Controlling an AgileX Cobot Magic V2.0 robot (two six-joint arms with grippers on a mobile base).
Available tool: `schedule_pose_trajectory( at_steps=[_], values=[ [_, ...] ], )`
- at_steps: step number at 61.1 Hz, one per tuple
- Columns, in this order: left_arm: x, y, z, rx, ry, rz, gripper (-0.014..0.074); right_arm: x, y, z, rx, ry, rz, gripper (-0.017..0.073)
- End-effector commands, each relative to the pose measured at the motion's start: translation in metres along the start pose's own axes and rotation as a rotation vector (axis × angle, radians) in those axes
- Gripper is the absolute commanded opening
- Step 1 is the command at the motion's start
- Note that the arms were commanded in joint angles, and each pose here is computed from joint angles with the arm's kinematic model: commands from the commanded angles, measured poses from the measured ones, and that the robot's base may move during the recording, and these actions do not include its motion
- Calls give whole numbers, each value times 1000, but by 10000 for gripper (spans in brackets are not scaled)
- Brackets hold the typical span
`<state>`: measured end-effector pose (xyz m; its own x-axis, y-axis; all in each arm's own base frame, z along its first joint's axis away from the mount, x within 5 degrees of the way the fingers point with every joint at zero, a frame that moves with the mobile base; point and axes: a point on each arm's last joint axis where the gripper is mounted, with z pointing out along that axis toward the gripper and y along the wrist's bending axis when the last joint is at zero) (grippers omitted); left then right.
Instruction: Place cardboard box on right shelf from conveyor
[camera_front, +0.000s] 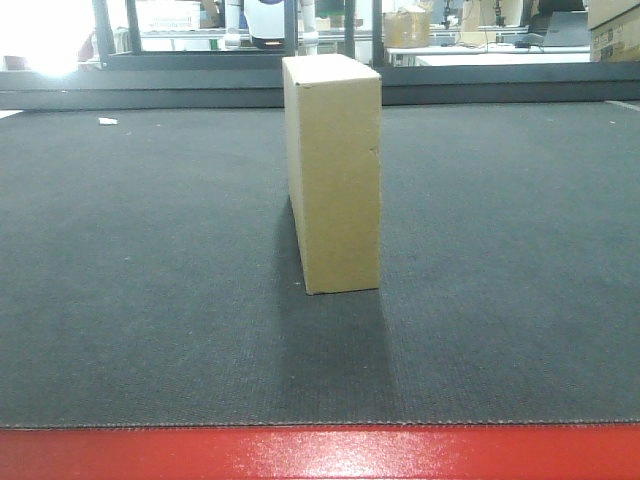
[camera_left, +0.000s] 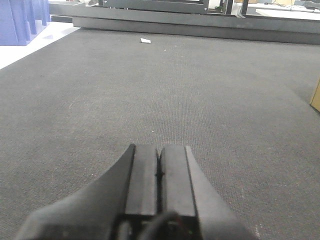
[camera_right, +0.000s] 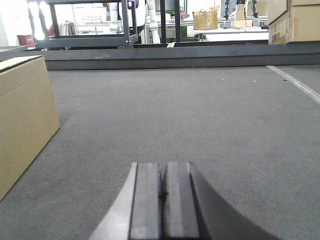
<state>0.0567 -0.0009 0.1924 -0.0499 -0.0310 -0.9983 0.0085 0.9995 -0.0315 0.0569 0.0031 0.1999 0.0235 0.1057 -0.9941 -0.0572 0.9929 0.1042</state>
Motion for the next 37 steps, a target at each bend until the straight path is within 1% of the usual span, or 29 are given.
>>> schedule_pose_trajectory(
  at_steps=[1,37],
  values=[
    [-7,0,-1,-3,-97,-6,-116,-11,1,-2,-4,-115,-6,59],
    [-7,0,-1,-3,-97,-6,-116,-11,1,-2,-4,-115,-6,59]
  ],
)
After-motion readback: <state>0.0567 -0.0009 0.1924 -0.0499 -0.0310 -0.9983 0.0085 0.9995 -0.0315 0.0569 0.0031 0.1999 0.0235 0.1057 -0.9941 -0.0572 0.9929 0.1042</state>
